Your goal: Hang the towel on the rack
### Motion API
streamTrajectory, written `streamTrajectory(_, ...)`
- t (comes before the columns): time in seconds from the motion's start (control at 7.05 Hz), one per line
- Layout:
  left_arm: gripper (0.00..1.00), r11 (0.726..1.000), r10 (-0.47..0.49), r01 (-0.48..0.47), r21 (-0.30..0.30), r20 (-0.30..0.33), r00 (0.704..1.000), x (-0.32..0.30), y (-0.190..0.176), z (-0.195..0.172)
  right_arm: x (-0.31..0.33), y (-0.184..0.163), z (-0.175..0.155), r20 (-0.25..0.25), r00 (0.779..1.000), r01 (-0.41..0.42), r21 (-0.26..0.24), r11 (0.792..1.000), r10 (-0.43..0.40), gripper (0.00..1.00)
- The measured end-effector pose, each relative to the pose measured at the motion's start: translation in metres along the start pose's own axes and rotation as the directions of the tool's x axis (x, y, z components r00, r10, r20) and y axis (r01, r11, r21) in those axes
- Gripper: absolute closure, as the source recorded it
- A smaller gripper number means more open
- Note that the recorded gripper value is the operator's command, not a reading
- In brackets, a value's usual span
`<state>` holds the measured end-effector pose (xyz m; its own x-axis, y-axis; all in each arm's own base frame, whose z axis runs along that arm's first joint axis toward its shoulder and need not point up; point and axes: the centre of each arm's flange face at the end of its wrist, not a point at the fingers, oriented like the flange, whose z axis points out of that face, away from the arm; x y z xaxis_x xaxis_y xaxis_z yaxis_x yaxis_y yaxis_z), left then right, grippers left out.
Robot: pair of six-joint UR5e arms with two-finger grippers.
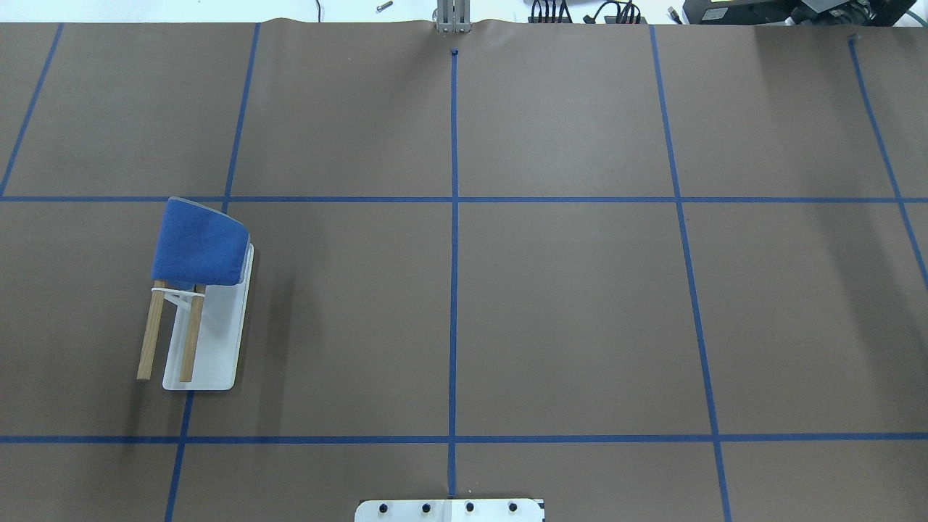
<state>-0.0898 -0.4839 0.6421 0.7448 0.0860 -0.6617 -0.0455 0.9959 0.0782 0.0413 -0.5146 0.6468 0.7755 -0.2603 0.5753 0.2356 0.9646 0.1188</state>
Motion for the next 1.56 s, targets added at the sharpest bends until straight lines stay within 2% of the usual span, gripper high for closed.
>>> streamTrajectory(0.43, 0.01, 0.999, -0.033, 0.033, -0.031, 0.002, 0.999, -0.013, 0.026, 0.016, -0.007, -0.007, -0.010, 0.007, 1.000, 0.008, 0.016, 1.000, -0.009, 0.00)
streamTrajectory(0.85, 0.01, 1.000, -0.001, 0.001, -0.004, 0.003, 1.000, 0.000, 0.033, 0.004, -0.009, -0.007, -0.013, 0.007, 1.000, 0.012, 0.022, 1.000, -0.012, 0.00)
streamTrajectory(1.56, 0.01, 1.000, 0.004, -0.004, -0.002, 0.005, 1.000, 0.002, 0.035, 0.003, -0.009, -0.003, -0.011, 0.011, 1.000, 0.010, 0.021, 1.000, -0.011, 0.00)
